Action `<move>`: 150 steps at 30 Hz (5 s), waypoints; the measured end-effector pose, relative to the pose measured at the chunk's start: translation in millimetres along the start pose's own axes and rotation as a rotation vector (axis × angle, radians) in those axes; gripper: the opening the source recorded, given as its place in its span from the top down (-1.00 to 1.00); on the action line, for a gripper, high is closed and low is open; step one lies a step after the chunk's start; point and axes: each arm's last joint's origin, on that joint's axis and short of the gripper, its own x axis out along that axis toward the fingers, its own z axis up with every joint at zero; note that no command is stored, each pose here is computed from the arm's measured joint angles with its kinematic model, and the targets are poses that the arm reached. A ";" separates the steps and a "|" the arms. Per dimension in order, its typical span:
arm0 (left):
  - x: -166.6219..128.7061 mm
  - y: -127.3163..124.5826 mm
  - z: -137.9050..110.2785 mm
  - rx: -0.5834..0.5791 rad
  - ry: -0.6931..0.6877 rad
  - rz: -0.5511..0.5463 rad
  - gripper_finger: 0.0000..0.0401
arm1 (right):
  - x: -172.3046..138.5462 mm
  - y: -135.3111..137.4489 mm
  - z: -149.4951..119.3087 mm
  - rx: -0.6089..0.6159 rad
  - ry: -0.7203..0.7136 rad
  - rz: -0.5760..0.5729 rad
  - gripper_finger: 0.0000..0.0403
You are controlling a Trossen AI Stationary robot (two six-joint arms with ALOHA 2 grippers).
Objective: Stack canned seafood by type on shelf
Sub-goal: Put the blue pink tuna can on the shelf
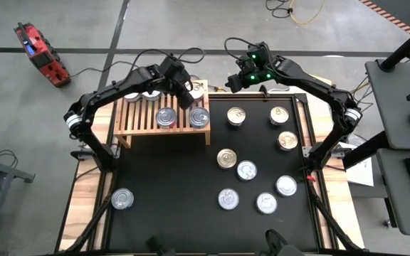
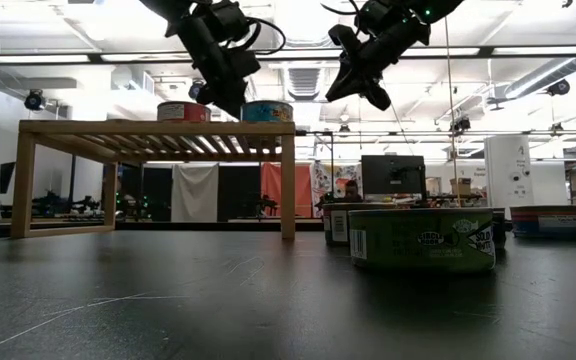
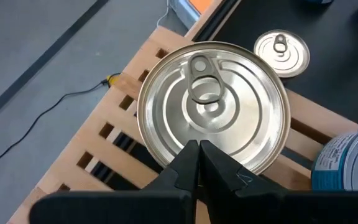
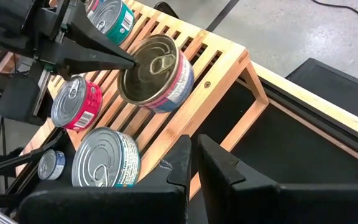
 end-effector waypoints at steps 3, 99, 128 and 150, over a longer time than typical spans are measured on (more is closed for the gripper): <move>-2.5 0.3 -0.8 -0.004 0.005 0.002 1.00 | 0.1 -0.1 -0.1 0.000 0.001 0.000 0.91; -5.3 26.4 1.9 -0.039 0.041 -0.149 1.00 | 1.3 2.3 -2.6 -0.004 0.018 0.002 0.91; -13.2 35.5 -5.1 -0.062 0.134 0.032 1.00 | 1.3 2.3 -2.6 -0.006 0.018 0.002 0.91; -21.9 43.4 -7.5 -0.060 0.200 0.103 1.00 | 1.3 2.3 -2.6 -0.007 0.018 0.002 0.91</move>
